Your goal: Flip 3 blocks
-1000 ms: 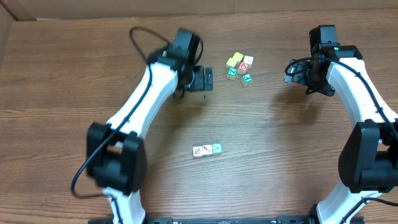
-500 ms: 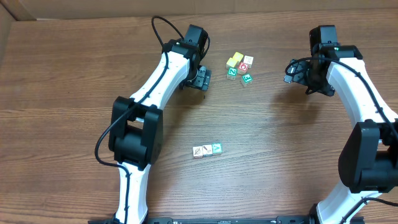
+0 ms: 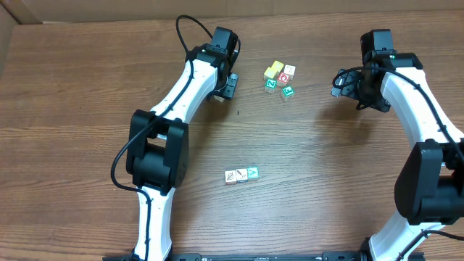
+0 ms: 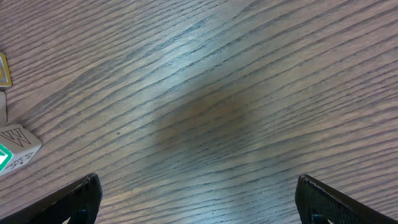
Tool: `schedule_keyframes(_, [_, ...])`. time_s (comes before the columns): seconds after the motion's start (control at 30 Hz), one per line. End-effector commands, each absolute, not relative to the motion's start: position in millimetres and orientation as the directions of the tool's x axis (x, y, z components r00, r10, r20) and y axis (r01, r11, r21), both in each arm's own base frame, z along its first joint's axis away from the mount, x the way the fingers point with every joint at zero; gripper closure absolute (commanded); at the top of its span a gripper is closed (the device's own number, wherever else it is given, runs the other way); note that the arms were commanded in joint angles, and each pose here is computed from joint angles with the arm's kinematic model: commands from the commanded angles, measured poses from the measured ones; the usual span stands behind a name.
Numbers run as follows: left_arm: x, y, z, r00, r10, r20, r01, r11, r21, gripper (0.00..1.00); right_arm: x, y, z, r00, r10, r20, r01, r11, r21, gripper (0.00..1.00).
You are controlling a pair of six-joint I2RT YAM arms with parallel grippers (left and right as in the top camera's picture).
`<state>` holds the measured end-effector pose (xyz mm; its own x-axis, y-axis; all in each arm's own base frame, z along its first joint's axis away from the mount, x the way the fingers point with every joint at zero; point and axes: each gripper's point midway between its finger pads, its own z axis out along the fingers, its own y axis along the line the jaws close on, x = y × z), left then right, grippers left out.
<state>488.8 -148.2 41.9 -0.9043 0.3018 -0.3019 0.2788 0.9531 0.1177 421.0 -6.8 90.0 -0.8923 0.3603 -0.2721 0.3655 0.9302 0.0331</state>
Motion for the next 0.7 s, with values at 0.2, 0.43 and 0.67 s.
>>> schedule_keyframes(0.2, [486.8, -143.5, 28.4, -0.895, 0.344, -0.284, 0.316, 0.938, 0.140, 0.51, 426.4, -8.7, 108.6, -0.878, 0.355, -0.321, 0.361, 0.932, 0.041, 0.00])
schedule_keyframes(0.43, [483.7, -145.1, 26.2, -0.885, 0.379, -0.271, 0.354, 0.925, 0.137, 0.51, 426.4, -8.7, 108.6, -0.878, 0.355, -0.321, 0.361, 0.932, 0.041, 0.00])
schedule_keyframes(0.67, [480.2, -153.5, 25.1, -0.880, 0.392, -0.269, 0.383, 0.920, 0.090, 0.52, 426.4, -8.6, 108.6, -0.878, 0.355, -0.321, 0.361, 0.932, 0.041, 0.00])
